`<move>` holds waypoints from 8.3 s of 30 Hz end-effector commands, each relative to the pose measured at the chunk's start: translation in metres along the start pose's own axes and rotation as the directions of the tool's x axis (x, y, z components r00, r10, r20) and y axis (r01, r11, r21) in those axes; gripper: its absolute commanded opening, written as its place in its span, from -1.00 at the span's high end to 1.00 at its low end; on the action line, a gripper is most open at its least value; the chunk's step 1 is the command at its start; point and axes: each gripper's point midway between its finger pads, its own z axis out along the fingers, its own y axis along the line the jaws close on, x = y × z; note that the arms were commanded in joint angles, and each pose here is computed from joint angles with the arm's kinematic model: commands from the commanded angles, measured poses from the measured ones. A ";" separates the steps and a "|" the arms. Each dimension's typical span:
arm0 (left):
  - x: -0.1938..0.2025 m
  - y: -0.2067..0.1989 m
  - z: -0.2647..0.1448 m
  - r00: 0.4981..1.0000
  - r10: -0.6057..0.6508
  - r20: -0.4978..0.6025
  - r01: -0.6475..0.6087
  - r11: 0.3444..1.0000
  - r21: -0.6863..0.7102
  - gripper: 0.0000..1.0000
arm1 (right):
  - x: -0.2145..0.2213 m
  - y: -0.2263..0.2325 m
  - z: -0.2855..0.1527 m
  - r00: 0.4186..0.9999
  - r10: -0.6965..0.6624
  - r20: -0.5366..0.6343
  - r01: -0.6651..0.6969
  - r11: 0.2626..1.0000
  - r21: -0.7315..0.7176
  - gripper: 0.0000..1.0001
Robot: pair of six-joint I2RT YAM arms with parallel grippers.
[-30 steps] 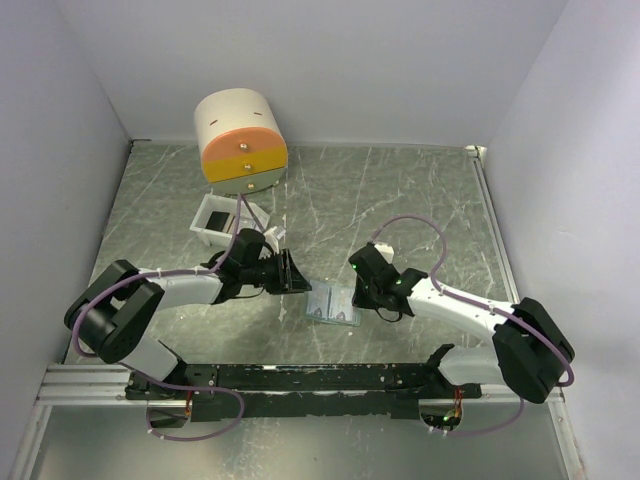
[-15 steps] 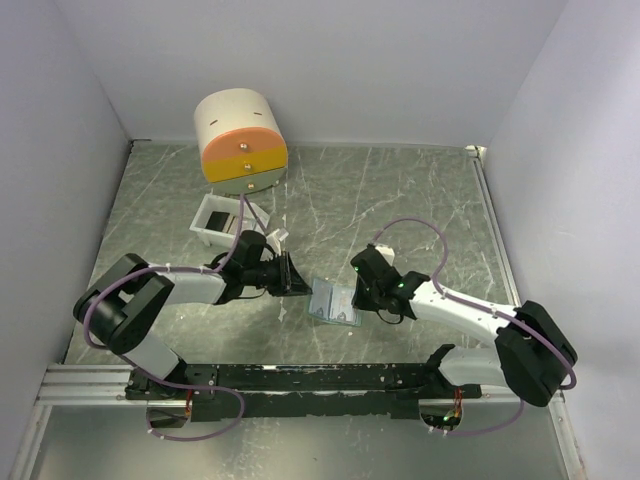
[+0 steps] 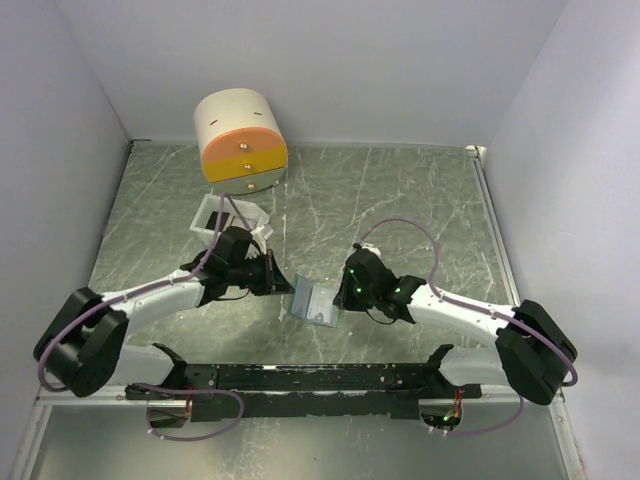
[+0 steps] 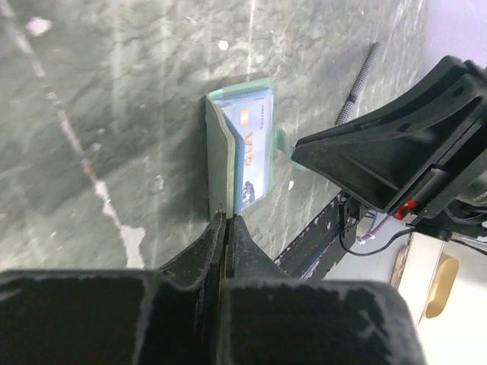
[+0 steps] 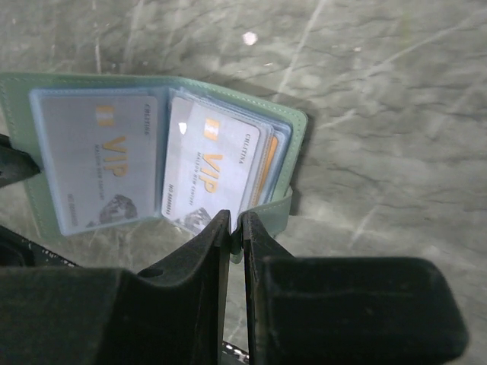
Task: Put the credit cards into the card holder
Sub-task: Close the card holder at the center of the board.
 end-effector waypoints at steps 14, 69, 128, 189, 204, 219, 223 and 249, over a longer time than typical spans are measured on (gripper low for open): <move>0.000 0.043 -0.056 0.999 -0.016 0.046 0.026 0.976 -0.215 0.86 | 0.002 0.046 0.026 0.998 -0.054 -0.019 0.051 0.993 -0.109 0.77; 0.008 0.037 0.020 0.995 -0.053 -0.087 0.057 0.998 0.034 0.33 | -0.001 0.039 0.034 1.000 -0.004 0.017 0.006 0.996 -0.089 0.81; 0.034 0.045 0.039 0.986 0.006 -0.166 -0.015 0.999 -0.048 0.53 | 0.000 0.048 0.017 0.999 0.038 -0.025 -0.043 0.980 -0.193 0.61; 0.044 0.044 0.033 0.987 -0.020 -0.162 0.013 0.999 -0.044 0.52 | 0.004 0.046 0.039 0.992 0.061 -0.114 -0.092 0.953 -0.289 0.63; 0.043 0.047 0.033 0.987 -0.013 -0.161 0.003 0.998 -0.061 0.51 | 0.012 0.050 0.047 0.986 0.040 -0.164 -0.087 0.952 -0.294 0.64; 0.045 0.049 0.037 0.985 -0.015 -0.172 0.003 0.997 -0.072 0.52 | 0.008 0.059 0.041 0.987 -0.008 -0.160 -0.040 0.956 -0.292 0.68; 0.044 0.049 0.037 0.985 -0.011 -0.172 -0.001 0.997 -0.074 0.52 | 0.003 0.064 0.036 0.989 -0.014 -0.148 -0.031 0.954 -0.298 0.64; 0.046 0.055 0.036 0.984 -0.020 -0.177 0.001 0.994 -0.106 0.52 | 0.003 0.055 0.040 0.990 -0.002 -0.138 -0.032 0.968 -0.248 0.69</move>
